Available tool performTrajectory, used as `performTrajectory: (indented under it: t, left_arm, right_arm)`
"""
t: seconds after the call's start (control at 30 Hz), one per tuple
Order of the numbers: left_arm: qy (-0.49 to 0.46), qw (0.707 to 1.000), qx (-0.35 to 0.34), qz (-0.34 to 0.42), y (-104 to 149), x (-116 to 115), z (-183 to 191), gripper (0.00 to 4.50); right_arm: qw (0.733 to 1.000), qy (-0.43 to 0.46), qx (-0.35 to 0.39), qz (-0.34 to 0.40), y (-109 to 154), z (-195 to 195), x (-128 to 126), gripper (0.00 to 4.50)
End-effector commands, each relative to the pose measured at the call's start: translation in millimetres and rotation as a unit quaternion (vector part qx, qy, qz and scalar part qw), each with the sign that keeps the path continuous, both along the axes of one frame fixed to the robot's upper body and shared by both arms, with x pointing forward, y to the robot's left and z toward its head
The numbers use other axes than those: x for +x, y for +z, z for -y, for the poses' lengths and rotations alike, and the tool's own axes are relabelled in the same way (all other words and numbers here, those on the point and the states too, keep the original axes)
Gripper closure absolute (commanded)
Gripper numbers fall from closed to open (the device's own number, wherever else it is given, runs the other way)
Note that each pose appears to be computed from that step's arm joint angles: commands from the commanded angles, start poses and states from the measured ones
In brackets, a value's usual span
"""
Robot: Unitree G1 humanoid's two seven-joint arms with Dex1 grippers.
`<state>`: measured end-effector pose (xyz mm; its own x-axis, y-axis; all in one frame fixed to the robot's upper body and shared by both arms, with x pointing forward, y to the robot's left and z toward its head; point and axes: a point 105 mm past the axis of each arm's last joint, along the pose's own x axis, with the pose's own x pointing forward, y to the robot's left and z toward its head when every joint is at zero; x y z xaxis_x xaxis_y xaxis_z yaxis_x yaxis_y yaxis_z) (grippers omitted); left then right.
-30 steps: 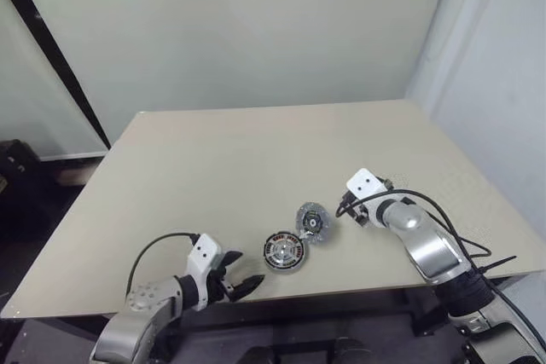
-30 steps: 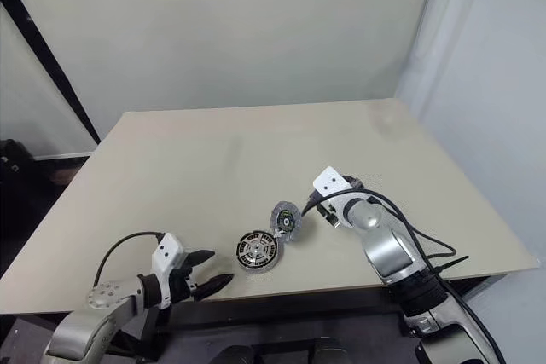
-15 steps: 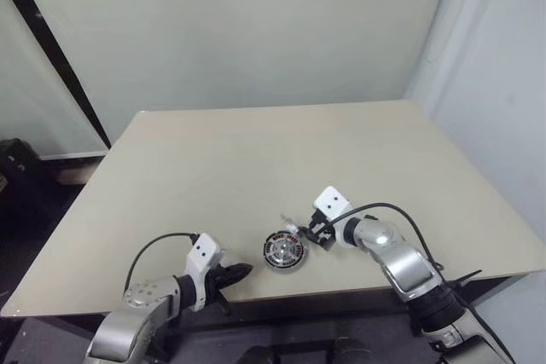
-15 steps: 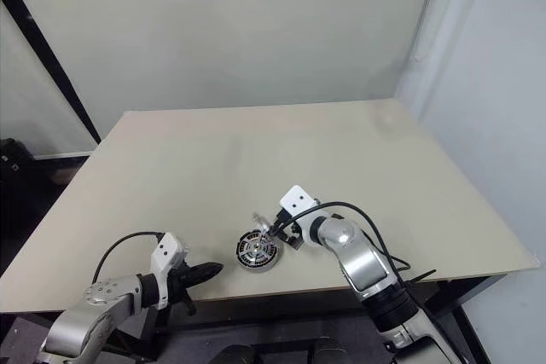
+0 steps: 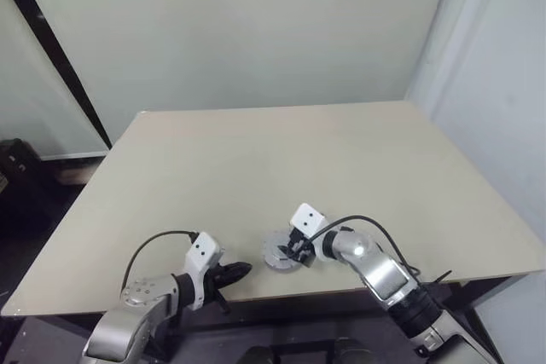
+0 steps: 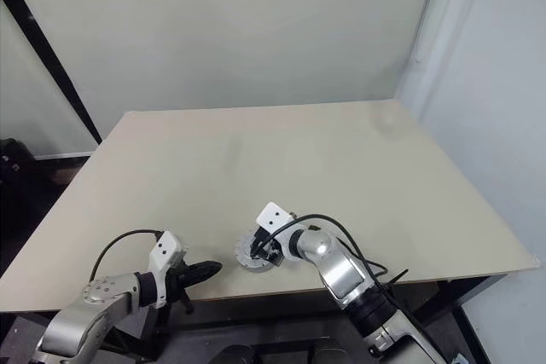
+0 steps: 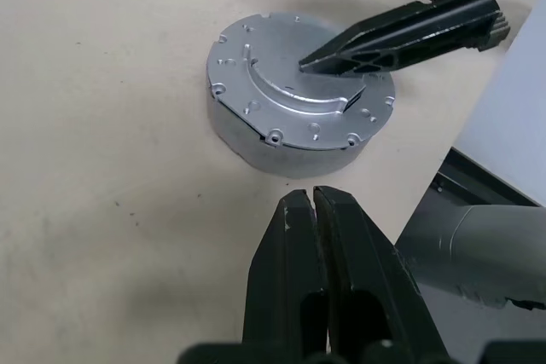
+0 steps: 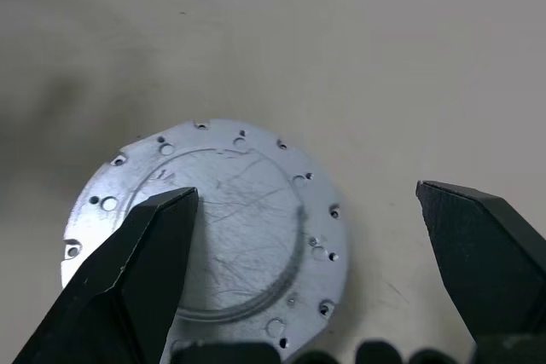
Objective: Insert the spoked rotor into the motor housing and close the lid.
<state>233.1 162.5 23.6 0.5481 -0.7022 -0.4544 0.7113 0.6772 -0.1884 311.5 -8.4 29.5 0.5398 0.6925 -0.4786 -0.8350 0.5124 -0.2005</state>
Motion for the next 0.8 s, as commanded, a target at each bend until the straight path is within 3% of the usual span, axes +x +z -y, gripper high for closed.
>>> performTrajectory:
  t: [0.03, 0.3, 0.47, 0.8]
  left_arm:
    - [-0.005, 1.000, -0.001, 0.031, 15.8, 5.3, 0.3, 4.46]
    - [-0.020, 0.999, 0.004, 0.032, 18.0, 5.2, 3.6, 4.46]
    - [-0.029, 0.999, 0.008, 0.029, 18.9, 3.9, 3.6, 4.46]
    - [-0.032, 0.999, 0.018, 0.027, 23.3, -1.8, -1.0, 4.46]
  right_arm:
    - [0.999, -0.001, 0.050, 0.014, 29.5, 1.7, 13.7, 0.00]
    - [0.991, 0.132, 0.036, -0.016, 37.4, 0.5, 3.5, 0.00]
    - [0.979, 0.201, 0.018, -0.041, 29.2, 1.1, 2.4, 0.00]
    - [0.964, 0.257, 0.006, -0.066, 19.2, -4.2, 3.9, 0.00]
